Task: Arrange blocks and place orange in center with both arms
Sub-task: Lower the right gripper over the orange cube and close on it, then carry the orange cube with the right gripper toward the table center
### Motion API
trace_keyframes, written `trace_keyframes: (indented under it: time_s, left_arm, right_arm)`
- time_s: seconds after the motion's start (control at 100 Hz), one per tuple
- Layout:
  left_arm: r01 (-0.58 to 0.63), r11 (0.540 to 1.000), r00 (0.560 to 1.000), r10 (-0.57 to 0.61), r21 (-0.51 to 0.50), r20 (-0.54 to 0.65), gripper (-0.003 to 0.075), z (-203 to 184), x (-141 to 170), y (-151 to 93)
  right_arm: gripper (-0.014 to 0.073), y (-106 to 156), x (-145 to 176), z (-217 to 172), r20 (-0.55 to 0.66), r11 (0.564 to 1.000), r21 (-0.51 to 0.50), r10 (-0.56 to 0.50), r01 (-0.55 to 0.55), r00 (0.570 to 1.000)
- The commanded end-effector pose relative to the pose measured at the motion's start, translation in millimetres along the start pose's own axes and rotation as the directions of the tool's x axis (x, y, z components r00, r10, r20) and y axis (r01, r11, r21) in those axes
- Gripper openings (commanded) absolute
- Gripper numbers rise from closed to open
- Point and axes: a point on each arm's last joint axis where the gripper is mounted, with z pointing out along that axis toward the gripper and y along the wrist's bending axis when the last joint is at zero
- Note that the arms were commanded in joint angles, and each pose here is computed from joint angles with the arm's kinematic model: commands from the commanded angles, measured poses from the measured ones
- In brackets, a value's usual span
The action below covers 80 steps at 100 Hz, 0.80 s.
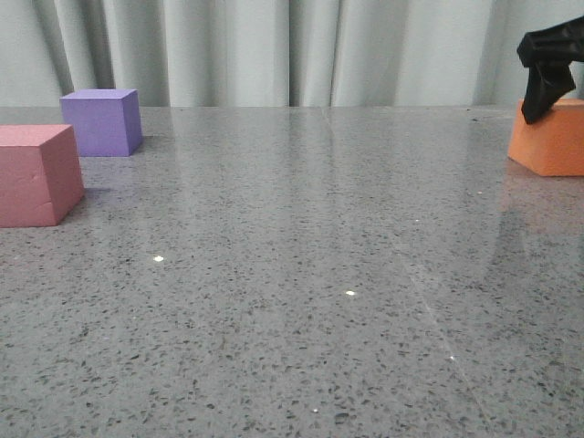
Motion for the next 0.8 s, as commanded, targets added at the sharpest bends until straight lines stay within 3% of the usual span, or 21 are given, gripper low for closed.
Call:
trace_keyframes:
  time_s: [0.0,0.19,0.26,0.41,0.46,0.58,0.79]
  left_arm:
    - [0.006,1.000,0.999,-0.007,0.019,0.048,-0.0019,-0.3,10.1,-0.5]
    - [0.006,1.000,0.999,-0.007,0.019,0.048,-0.0019,-0.3,10.1,-0.5]
    - [0.006,1.000,0.999,-0.007,0.019,0.048,-0.0019,-0.3,10.1,-0.5]
    - [0.006,1.000,0.999,-0.007,0.019,0.048,-0.0019,-0.3,10.1,-0.5]
    - [0.006,1.000,0.999,-0.007,0.019,0.048,-0.0019,-0.3,10.1,-0.5]
    - [0.006,1.000,0.999,-0.007,0.019,0.048,-0.0019,-0.3,10.1,-0.5]
    - [0.006,1.000,0.999,-0.007,0.019,0.048,-0.0019,-0.3,10.1,-0.5]
  right_arm:
    - [0.0636,-3.4,-18.3,-15.4,0.110,1.000,0.006,-0.011,0.010,0.994]
    - [0.0611,-2.6,-16.2,-10.2,0.091,1.000,0.004,-0.008,0.007,0.996]
    - [0.0531,-2.6,-14.8,-7.9,0.077,1.000,0.004,-0.008,0.007,0.997]
    - [0.0263,-2.6,-13.0,-7.1,0.058,1.000,0.005,-0.005,0.005,0.998]
    - [0.0220,-2.5,-13.4,-8.7,0.061,1.000,0.002,0.000,-0.001,0.998]
    - [0.0216,0.6,-16.0,-19.3,0.079,0.999,-0.020,0.029,-0.027,0.996]
    - [0.0216,28.0,-30.3,-52.8,0.118,0.997,-0.078,-0.020,0.029,0.993]
